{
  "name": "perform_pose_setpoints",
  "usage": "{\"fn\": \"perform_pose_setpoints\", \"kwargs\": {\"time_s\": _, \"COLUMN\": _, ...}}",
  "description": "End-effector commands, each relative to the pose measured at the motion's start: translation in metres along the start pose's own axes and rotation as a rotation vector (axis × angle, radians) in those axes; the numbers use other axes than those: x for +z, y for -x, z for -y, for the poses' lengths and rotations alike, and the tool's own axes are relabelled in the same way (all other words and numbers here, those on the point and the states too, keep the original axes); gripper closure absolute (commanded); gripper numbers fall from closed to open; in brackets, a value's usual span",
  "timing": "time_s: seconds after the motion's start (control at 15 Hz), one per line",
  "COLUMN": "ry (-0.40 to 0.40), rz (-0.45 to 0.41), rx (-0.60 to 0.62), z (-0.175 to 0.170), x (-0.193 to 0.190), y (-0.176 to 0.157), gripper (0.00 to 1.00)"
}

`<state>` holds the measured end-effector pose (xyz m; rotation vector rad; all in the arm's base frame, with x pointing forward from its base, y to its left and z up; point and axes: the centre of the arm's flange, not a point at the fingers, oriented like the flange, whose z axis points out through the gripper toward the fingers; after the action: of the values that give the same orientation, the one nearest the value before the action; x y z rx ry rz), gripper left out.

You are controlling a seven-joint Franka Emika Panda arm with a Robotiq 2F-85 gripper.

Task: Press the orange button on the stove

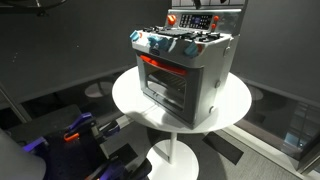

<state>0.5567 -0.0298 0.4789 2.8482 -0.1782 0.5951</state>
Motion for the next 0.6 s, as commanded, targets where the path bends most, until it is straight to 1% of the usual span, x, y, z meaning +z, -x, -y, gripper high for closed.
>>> {"fn": "perform_pose_setpoints", "kwargs": {"time_s": 0.0, "ry": 0.03, "rz": -0.003, "rx": 0.044, "z": -0.001, "x": 0.012, "y": -0.032, "gripper": 0.0}}
{"fn": "perform_pose_setpoints", "kwargs": {"time_s": 0.53, "ry": 0.037, "rz": 0.012, "rx": 0.08, "z": -0.001, "x": 0.043, "y": -0.057, "gripper": 0.0}}
